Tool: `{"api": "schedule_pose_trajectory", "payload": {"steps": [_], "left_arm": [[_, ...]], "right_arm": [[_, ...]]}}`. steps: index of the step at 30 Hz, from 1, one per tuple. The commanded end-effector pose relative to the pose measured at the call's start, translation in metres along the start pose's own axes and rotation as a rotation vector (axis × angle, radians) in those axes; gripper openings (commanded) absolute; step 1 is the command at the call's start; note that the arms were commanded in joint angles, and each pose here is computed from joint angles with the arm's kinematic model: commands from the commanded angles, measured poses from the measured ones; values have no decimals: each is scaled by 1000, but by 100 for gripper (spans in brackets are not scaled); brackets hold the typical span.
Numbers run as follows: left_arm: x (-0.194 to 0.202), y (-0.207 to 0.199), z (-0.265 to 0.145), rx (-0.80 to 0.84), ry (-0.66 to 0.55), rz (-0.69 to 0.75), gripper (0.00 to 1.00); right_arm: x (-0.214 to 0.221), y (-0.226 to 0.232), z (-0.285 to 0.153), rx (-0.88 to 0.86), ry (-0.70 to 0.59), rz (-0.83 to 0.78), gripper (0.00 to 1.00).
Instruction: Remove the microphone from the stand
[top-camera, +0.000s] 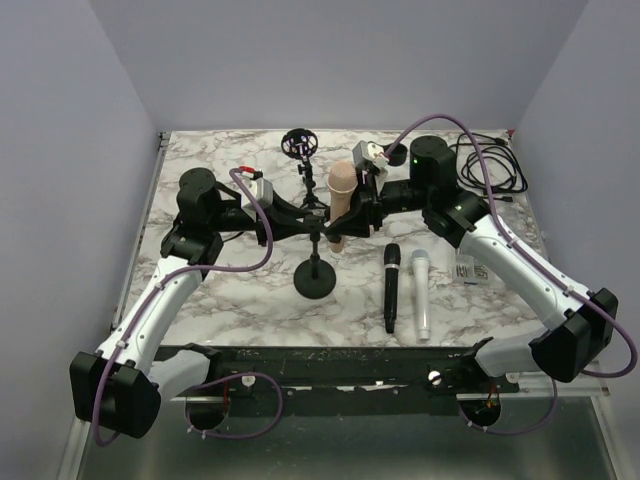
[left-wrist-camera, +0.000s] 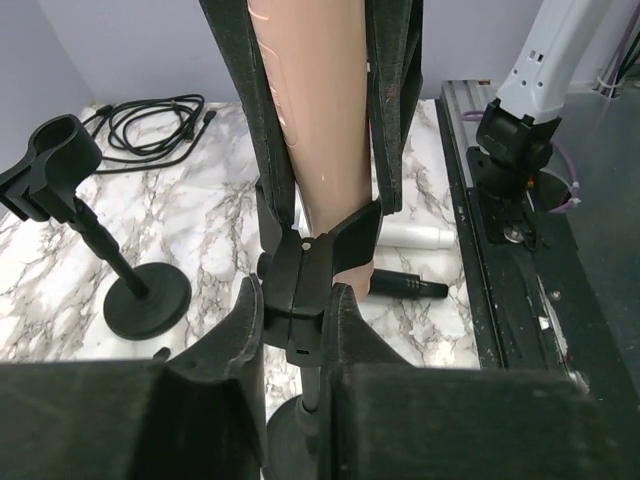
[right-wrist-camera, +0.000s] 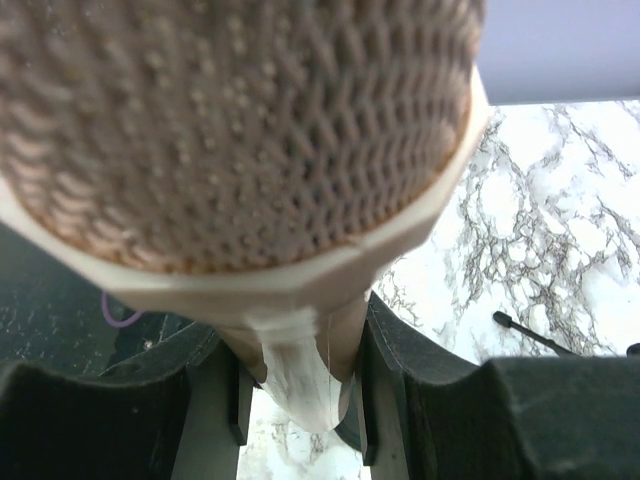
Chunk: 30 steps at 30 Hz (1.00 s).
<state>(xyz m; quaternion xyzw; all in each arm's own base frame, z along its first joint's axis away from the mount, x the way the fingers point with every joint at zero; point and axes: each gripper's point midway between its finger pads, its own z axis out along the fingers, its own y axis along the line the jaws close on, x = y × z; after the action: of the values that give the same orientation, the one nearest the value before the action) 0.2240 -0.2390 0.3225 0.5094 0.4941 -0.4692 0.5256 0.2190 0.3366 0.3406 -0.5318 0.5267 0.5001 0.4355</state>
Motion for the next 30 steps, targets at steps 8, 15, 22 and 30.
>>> {"api": "schedule_pose_trajectory", "payload": {"steps": [8,15,22,30], "left_arm": [[8,2,-1,-35,42,-25,0],[8,6,-2,-63,47,-26,0],[13,13,-2,-132,60,-40,0],[51,11,-2,-351,151,-126,0]], "right_arm": [[-14,-8,-13,163,-29,21,1],[-59,-25,-67,558,-220,-58,1],[-92,-2,-108,679,-381,-83,1],[-85,1,-116,712,-393,-87,1]]}}
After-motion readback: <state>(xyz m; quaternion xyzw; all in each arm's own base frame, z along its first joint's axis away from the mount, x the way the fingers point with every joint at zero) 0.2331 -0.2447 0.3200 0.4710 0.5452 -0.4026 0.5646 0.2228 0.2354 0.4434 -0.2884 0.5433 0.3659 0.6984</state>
